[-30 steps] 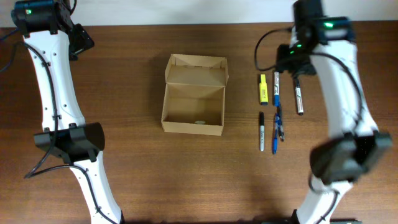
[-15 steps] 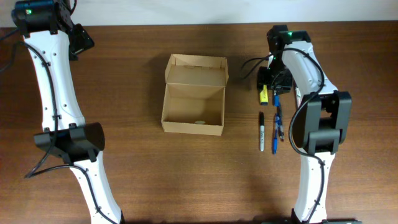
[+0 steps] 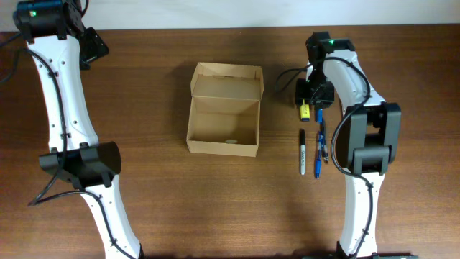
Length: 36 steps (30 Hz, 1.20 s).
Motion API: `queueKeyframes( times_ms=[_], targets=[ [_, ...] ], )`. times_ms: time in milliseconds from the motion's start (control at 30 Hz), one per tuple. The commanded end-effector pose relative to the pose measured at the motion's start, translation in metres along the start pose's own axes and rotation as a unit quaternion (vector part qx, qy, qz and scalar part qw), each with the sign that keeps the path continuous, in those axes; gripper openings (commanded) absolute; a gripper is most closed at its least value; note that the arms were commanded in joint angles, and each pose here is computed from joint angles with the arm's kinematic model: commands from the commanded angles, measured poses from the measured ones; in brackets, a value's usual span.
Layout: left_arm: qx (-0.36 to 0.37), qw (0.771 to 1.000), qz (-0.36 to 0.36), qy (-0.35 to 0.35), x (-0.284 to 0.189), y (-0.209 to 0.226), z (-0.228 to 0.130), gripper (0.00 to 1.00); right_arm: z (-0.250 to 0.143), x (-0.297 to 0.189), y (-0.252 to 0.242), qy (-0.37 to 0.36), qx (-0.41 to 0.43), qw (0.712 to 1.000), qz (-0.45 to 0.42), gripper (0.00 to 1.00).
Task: Pack container
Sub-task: 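Grasp the yellow highlighter with the right gripper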
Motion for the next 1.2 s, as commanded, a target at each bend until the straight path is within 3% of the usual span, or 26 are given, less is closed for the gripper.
queueKeyframes(
  times_ms=[0,200,267,300,333,400,800,1167],
  targets=[
    [0.001,1.0,0.003,-0.007,-0.007,0.006,0.002,1.0,-0.002,0.008,0.004,0.009,-0.006,1.0,0.006,0.52],
    [0.001,1.0,0.003,-0.007,-0.007,0.006,0.002,1.0,0.001,0.009,0.003,0.003,-0.006,1.0,0.003,0.5],
    [0.001,1.0,0.003,-0.007,-0.007,0.006,0.002,1.0,0.001,0.011,0.003,0.005,-0.006,1.0,0.003,0.36],
    [0.001,1.0,0.003,-0.007,-0.007,0.006,0.002,1.0,0.001,0.013,0.003,0.007,-0.006,1.0,0.003,0.19],
    [0.001,1.0,0.003,-0.007,-0.007,0.006,0.002,1.0,0.0,0.013,0.003,0.01,-0.006,1.0,0.002,0.09],
    [0.001,1.0,0.003,-0.007,-0.007,0.006,0.002,1.0,-0.002,0.016,0.003,0.015,-0.005,1.0,0.002,0.04],
    [0.001,1.0,0.003,-0.007,-0.007,0.006,0.002,1.0,-0.005,0.005,0.003,0.02,-0.011,1.0,0.001,0.04],
    [0.001,1.0,0.003,-0.007,-0.007,0.006,0.002,1.0,0.008,-0.142,0.027,-0.11,-0.069,0.991,0.013,0.04]
  ],
)
Point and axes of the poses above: each gripper's point midway between its finger pads, its own x axis out along the fingers, its own y axis along the line the jaws close on, z = x × y, the point moved 3 cm from there along -x, back along the fingers, and after that the axes turned 5 degrees about -x, right-handed, at the moved point
